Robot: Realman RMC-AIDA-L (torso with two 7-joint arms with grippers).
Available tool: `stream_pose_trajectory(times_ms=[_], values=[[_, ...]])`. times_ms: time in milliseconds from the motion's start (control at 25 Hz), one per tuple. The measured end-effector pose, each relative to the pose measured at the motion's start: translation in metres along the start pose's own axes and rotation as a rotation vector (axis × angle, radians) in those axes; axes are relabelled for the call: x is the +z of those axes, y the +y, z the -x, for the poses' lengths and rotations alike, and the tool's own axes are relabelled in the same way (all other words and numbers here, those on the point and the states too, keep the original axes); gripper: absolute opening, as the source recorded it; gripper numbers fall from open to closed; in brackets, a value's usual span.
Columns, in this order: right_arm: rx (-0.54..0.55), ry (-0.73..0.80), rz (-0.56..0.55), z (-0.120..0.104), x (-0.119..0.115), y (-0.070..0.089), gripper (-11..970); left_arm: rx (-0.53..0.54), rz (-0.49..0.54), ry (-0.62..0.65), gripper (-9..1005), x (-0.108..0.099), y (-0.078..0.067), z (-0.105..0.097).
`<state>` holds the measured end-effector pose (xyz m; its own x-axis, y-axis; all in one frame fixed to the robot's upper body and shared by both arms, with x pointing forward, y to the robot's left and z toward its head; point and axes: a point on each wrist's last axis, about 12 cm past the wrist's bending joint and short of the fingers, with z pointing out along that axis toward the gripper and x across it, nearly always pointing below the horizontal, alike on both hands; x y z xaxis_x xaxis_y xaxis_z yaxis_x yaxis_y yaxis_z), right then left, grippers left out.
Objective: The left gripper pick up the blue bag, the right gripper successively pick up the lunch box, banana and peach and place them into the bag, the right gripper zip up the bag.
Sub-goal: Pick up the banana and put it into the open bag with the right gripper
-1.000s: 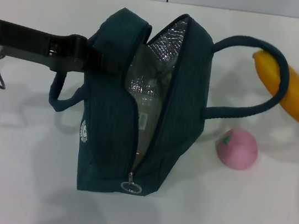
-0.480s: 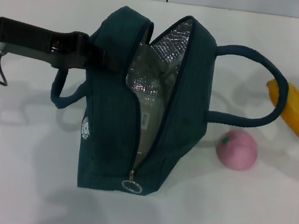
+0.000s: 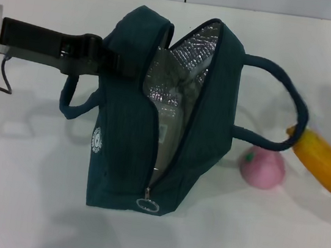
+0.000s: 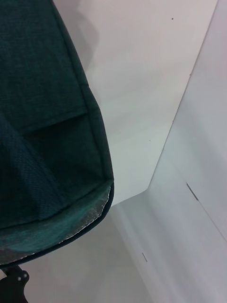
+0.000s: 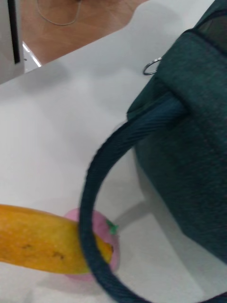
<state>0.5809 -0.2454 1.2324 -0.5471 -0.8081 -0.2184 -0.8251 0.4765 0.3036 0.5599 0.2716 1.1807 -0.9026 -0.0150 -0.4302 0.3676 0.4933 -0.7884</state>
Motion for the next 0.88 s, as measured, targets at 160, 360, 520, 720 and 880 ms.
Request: stream_pose_trajectory(times_ms=[160, 360, 520, 720, 880], values=[[0.046, 0.012, -0.046, -0.007, -0.001, -0.007, 449, -0.003, -0.003, 0.003, 41, 0.0, 0.002, -0.001], [0.075, 0.004, -0.087, -0.011, -0.004, -0.014, 451, -0.004, -0.007, 0.006, 42, 0.001, 0.003, -0.002], [0.088, -0.066, -0.109, -0.011, -0.016, -0.017, 452, -0.003, -0.006, 0.007, 42, 0.001, 0.003, -0.002], [0.027, -0.286, -0.089, 0.005, -0.045, -0.011, 454, 0.0, -0.005, 0.003, 42, 0.0, 0.003, -0.001], [-0.066, -0.421, -0.052, 0.019, -0.058, -0.002, 455, 0.004, -0.006, 0.001, 42, 0.0, 0.003, 0.0]])
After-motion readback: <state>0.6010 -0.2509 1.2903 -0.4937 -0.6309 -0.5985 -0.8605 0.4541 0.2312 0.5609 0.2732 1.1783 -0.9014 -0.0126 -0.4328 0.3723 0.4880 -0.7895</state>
